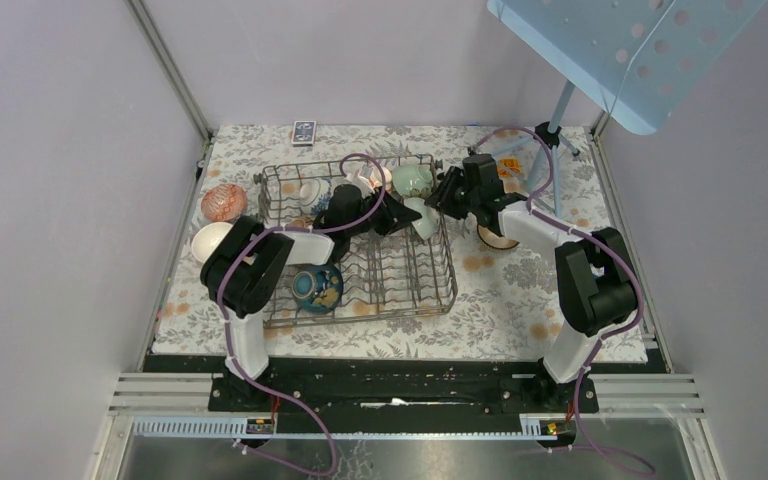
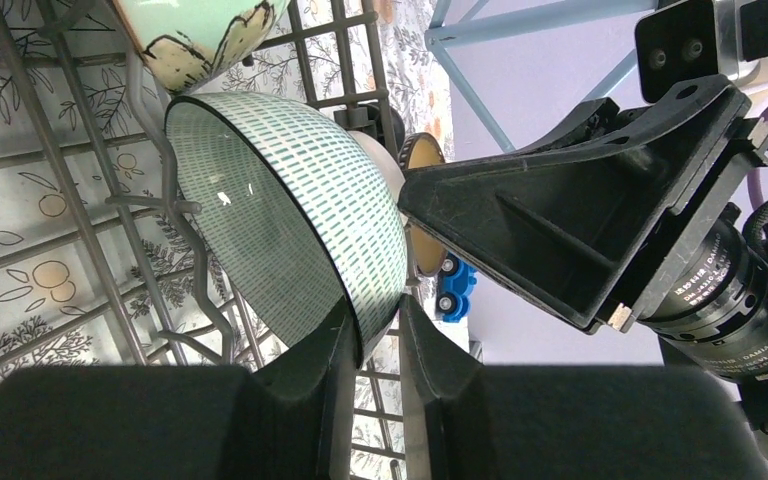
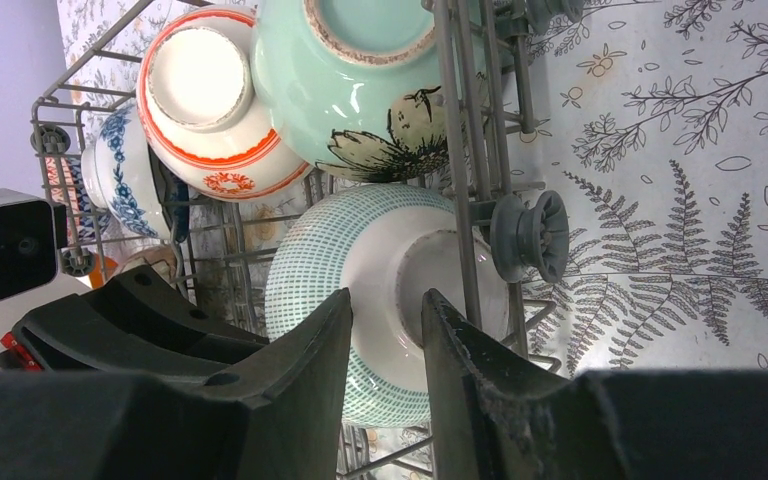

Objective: Unload the bowls from the dish rack
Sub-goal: Pick up the bowl from the dish rack.

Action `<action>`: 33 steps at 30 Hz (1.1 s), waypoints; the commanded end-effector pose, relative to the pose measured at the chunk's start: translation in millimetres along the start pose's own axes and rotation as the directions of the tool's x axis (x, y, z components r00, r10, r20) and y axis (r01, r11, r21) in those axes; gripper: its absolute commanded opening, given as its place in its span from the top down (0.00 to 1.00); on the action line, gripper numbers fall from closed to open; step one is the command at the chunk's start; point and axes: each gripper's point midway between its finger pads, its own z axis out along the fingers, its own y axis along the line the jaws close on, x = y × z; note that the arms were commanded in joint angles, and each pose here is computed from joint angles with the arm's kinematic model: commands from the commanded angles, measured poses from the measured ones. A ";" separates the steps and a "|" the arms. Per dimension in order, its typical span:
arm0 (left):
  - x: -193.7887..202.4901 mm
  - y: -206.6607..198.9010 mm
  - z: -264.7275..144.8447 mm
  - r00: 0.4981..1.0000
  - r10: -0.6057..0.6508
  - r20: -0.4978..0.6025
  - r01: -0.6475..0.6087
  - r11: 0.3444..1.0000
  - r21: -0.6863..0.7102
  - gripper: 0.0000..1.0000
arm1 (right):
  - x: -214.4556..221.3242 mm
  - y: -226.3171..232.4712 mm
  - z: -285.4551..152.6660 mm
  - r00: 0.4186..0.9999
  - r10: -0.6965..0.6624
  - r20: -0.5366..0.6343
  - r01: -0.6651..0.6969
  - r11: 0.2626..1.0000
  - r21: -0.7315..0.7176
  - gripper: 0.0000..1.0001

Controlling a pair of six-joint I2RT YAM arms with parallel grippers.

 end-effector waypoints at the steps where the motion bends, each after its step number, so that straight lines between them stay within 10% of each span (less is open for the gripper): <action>1: -8.2 -22.3 3.3 0.998 0.040 0.050 -0.045 0.994 0.095 0.91 | 7.8 8.7 0.3 0.999 0.006 -0.031 -0.007 0.999 -0.042 0.61; 13: -10.7 -44.6 -1.7 0.995 0.057 0.077 -0.072 0.974 0.213 1.00 | -6.1 19.8 -5.1 1.000 0.004 -0.006 -0.004 0.998 -0.057 0.57; 33: -10.8 -60.0 -9.9 0.995 0.066 0.076 -0.083 0.963 0.257 1.00 | -60.3 50.3 -58.0 0.992 -0.004 0.126 0.017 0.995 -0.099 0.21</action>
